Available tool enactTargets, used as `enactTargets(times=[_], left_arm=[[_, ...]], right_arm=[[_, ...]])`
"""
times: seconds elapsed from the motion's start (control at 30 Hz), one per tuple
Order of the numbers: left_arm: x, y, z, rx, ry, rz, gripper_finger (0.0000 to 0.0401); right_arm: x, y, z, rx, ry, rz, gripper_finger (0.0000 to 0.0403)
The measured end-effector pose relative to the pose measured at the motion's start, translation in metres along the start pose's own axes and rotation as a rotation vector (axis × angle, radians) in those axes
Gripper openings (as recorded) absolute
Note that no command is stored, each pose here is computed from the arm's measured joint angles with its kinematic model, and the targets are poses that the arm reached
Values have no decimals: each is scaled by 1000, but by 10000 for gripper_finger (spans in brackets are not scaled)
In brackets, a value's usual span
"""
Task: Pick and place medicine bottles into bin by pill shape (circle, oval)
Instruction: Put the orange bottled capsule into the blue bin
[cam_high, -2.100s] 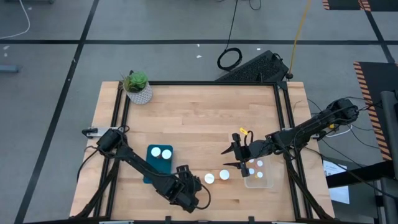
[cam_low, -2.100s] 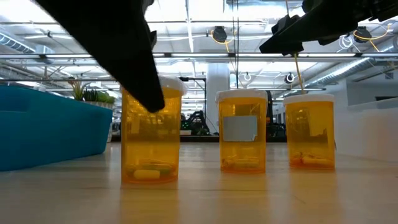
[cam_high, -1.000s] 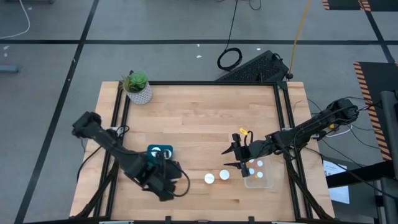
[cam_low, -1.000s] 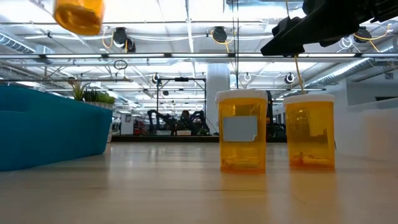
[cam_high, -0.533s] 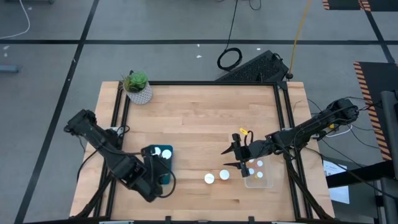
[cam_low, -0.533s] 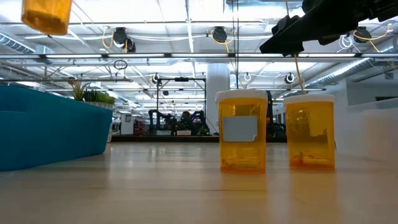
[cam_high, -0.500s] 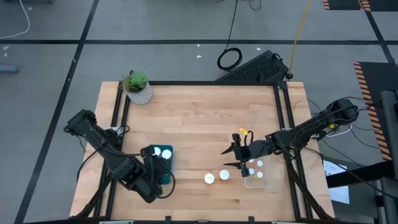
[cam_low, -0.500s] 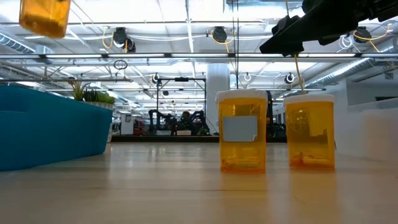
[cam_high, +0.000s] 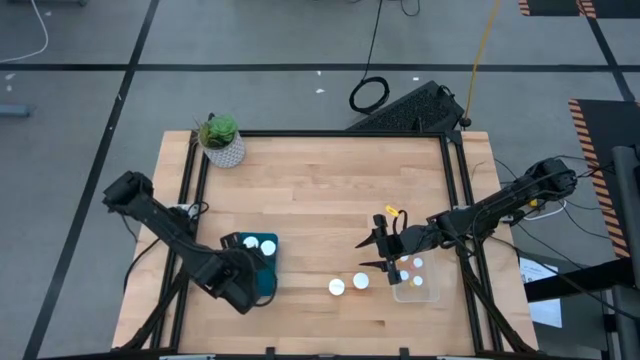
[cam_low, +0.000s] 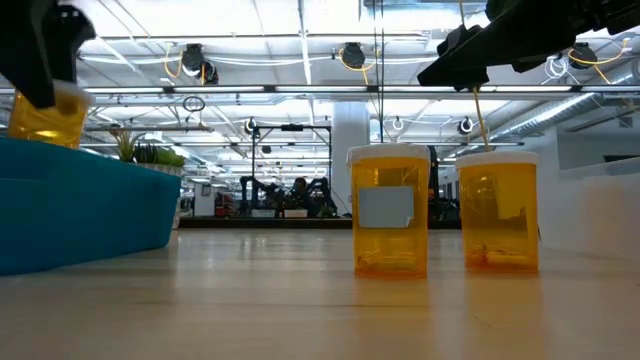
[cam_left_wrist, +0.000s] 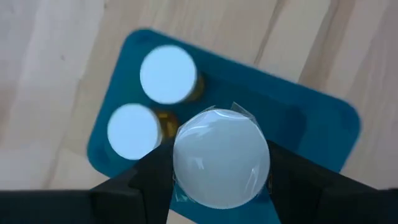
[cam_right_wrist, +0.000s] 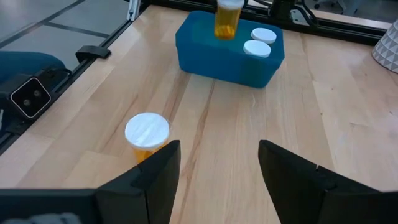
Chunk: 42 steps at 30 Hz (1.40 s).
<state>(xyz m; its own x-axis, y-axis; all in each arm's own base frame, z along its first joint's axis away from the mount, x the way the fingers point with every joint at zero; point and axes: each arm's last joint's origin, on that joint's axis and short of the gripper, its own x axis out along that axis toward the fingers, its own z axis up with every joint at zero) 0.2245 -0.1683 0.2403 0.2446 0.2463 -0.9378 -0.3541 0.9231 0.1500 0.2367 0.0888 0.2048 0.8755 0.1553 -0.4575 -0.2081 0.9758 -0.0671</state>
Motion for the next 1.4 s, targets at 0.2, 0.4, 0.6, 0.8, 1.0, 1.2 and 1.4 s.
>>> enactTargets(times=[0.2,0.4,0.6,0.8,1.0,1.2,1.4], left_arm=[[22,7,-15,-42,36,-1,218],[41,8,-26,-54,45,-4,218],[46,10,-29,-81,52,11,220],[46,10,-29,-88,48,10,259],[44,10,-28,-63,47,17,300],[22,8,-17,-48,48,15,307],[-11,3,2,-9,-47,-15,307]], right_arm=[[0,0,0,14,0,0,212],[0,0,0,17,0,0,212],[0,0,0,25,0,0,212],[0,1,0,25,0,3,212],[0,1,0,29,0,4,212],[0,1,0,46,0,4,212],[0,1,-1,61,8,5,212]])
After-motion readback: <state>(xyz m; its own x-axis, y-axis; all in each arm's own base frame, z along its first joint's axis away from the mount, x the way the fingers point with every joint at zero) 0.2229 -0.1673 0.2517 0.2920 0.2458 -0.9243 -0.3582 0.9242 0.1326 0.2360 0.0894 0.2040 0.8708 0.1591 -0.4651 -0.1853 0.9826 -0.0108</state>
